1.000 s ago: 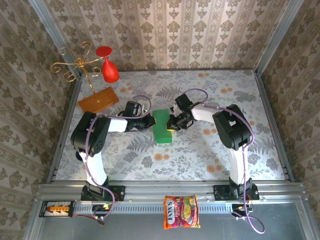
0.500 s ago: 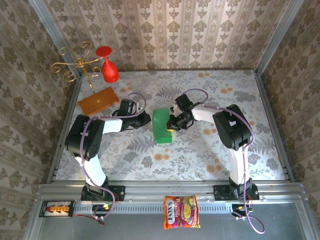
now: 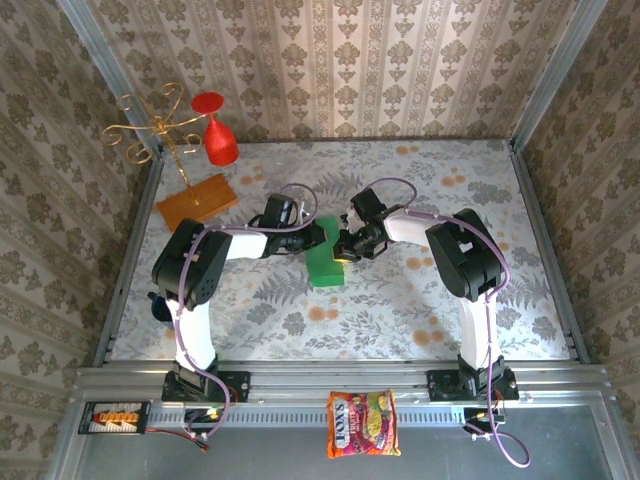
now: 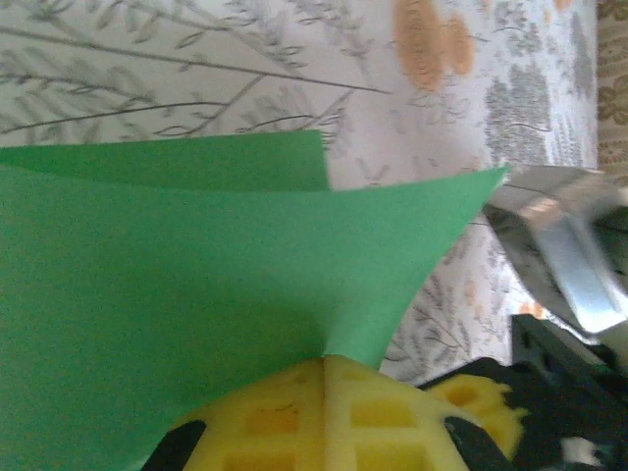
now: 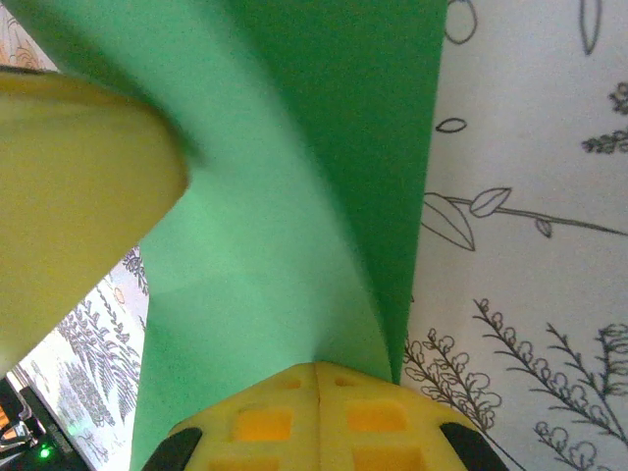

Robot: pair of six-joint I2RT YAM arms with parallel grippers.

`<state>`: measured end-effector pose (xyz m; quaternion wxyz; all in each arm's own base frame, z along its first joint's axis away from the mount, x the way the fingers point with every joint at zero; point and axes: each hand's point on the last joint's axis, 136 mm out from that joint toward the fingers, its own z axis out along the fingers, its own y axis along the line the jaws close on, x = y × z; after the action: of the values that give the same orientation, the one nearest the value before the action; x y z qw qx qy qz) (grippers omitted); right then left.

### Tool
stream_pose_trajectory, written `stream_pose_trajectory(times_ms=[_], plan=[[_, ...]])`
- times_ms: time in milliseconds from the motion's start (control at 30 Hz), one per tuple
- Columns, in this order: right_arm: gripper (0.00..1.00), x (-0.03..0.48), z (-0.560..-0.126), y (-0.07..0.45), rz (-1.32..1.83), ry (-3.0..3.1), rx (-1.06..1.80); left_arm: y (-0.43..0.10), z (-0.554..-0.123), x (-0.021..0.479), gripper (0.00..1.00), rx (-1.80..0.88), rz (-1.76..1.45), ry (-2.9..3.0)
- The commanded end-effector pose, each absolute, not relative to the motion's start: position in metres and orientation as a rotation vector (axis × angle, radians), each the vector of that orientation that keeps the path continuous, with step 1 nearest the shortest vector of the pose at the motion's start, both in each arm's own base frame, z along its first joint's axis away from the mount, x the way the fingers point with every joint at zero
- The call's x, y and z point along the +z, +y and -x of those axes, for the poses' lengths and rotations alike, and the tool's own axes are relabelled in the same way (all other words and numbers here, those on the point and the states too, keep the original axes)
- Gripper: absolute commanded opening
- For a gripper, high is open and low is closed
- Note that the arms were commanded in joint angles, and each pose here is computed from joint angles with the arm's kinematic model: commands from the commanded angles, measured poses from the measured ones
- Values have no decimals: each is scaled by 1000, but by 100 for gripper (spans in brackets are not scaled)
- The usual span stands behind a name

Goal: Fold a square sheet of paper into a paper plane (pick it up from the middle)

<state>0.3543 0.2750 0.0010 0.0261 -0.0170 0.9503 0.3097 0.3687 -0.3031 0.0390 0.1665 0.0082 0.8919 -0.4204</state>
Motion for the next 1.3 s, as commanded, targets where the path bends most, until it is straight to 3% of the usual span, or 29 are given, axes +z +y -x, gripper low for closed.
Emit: stream_pose_trajectory(times_ms=[0, 533, 933, 1267], plan=[[0, -101, -268, 169, -114, 3368, 191, -296, -376, 32, 0, -1201, 22, 2544], [0, -103, -265, 166, -100, 3370, 170, -209, -392, 9, 0, -962, 257, 2641], [0, -102, -265, 166, -103, 3370, 173, -262, -385, 70, 0, -1103, 64, 2534], [0, -103, -264, 166, -101, 3374, 173, -282, -396, 47, 0, -1123, 91, 2565]])
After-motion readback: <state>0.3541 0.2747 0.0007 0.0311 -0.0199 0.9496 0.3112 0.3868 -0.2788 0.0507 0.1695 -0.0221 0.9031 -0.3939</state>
